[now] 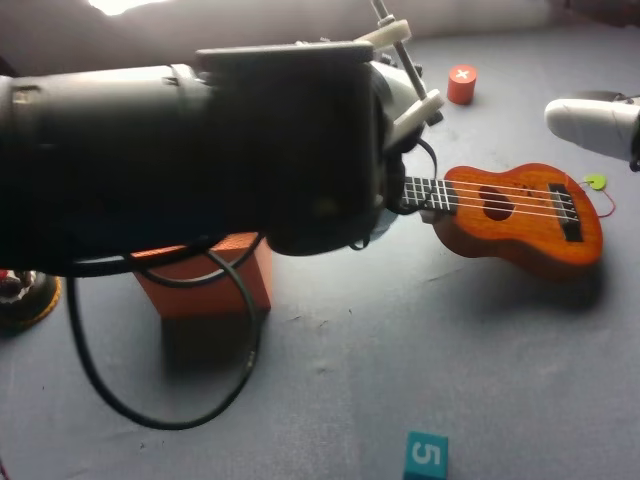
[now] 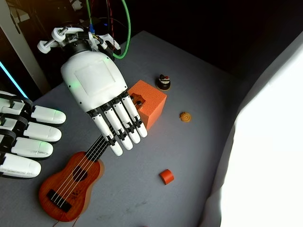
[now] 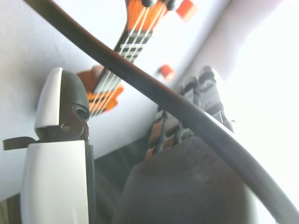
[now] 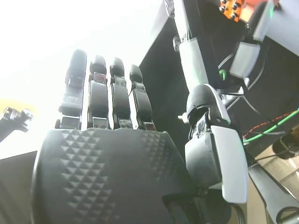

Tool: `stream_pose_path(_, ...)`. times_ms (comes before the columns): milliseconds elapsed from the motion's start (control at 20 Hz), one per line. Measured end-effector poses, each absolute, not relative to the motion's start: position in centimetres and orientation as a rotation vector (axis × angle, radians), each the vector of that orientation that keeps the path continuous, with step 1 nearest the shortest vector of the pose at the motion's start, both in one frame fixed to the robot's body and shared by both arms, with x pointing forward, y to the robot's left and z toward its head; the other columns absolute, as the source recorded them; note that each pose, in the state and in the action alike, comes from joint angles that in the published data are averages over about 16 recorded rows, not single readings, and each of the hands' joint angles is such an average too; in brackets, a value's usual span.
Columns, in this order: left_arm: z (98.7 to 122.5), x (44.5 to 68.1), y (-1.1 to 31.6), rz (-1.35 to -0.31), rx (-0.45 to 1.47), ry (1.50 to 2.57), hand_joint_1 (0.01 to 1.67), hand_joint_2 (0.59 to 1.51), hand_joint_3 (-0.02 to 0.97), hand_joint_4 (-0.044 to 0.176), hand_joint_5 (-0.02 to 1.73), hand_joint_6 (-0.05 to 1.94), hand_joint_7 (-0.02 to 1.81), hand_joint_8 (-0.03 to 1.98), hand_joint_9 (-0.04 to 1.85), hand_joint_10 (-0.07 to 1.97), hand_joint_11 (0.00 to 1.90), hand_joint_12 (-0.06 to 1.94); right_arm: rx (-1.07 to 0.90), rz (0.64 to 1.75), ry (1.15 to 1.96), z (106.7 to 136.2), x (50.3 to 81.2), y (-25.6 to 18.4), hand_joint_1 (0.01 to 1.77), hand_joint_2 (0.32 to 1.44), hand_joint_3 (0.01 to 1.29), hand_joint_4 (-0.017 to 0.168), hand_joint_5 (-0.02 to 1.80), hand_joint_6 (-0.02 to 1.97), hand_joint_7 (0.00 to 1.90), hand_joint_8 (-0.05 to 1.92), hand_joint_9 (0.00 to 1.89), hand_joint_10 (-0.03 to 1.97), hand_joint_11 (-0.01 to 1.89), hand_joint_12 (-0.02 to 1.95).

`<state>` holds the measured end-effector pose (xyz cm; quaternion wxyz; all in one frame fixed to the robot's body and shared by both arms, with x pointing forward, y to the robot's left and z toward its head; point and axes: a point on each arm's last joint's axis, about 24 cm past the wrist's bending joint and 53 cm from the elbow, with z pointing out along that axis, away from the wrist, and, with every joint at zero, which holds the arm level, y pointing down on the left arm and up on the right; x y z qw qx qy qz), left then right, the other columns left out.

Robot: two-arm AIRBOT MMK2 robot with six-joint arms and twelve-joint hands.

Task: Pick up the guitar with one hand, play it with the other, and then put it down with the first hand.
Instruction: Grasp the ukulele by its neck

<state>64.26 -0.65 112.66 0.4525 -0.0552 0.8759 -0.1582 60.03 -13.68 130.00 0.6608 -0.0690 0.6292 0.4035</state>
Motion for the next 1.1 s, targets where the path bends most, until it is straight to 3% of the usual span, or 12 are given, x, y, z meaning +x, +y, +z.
stream_pose_path(550,109.1,65.2,-1.7,-0.322,-0.096,2.157,1.19,1.035,-0.011,-0.004,0.02,0.01,0.02,-0.01,0.02,0.00,0.02,0.00,-0.140,0.950,1.436,129.6,60.1,-13.7,0.16,1.29,0.02,0.000,0.21,0.05,0.23,0.01,0.21,0.04,0.02,0.56)
stream_pose_path(1100,106.3,67.0,-0.7,-0.263,-0.125,2.154,1.19,1.040,-0.007,-0.004,0.02,0.01,0.02,-0.01,0.02,0.00,0.02,0.01,-0.155,0.953,1.435,129.4,59.9,-13.4,0.17,1.30,0.02,-0.001,0.21,0.04,0.24,0.01,0.22,0.03,0.02,0.53)
